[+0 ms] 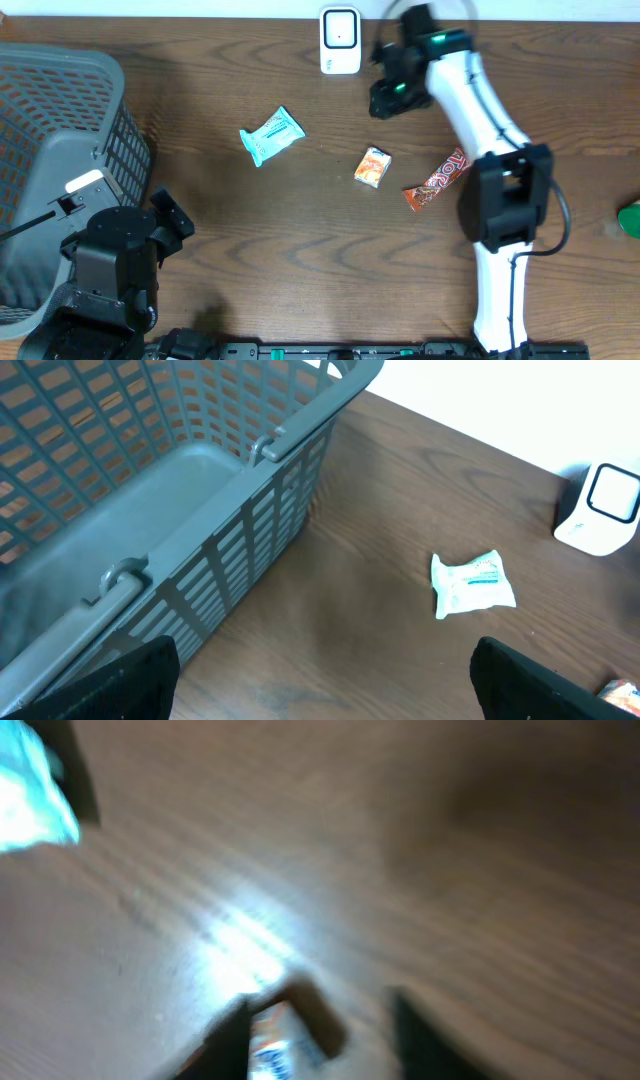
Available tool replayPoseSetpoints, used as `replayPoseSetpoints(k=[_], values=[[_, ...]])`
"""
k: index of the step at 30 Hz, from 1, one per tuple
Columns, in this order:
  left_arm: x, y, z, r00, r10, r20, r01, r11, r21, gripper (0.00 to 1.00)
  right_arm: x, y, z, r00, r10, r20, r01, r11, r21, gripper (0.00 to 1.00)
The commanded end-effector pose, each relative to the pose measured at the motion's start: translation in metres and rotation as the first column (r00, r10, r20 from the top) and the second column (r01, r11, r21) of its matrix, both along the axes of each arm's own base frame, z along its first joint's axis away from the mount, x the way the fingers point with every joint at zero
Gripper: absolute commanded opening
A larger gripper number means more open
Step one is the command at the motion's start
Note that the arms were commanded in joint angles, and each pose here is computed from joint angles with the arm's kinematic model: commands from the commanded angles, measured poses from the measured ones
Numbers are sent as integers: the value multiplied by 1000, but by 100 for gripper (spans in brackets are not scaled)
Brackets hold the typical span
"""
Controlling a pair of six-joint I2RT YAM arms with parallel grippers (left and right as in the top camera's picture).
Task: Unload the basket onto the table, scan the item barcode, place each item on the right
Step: 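Reach the right gripper to the orange snack packet and grasp it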
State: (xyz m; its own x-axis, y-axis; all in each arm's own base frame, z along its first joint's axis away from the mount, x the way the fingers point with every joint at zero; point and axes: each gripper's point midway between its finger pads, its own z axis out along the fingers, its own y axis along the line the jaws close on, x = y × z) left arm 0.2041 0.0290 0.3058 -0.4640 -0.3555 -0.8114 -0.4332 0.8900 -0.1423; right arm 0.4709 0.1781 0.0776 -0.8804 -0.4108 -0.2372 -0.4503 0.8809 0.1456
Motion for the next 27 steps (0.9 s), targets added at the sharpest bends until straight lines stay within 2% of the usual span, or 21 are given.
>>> replayPoseSetpoints(k=[1,5,11,21,24,27], values=[[0,3,-1,1000,15,-4,-15,1000,8,93,-5,-2,7,999,2,33,2,992,-128,1],[0,3,-1,1000,15,-4,-15,1000,8,93,-26,16,4,1000,-14,-23,11,991,-137,1],[0,3,-1,1000,15,-3,-15,1000,8,93,-46,10,-11,991,-76,-106,57,984,-167,1],[0,3,-1,1000,15,-4,-15,1000,8,93,-79,6,-64,972,-84,-218,45,983,-180,1],[0,3,-1,1000,15,-4,-15,1000,8,93,-83,5,-75,970,-85,-227,43,982,-181,1],[0,3,-1,1000,15,-4,-15,1000,8,93,-77,6,-68,974,-85,-209,49,984,-172,1]])
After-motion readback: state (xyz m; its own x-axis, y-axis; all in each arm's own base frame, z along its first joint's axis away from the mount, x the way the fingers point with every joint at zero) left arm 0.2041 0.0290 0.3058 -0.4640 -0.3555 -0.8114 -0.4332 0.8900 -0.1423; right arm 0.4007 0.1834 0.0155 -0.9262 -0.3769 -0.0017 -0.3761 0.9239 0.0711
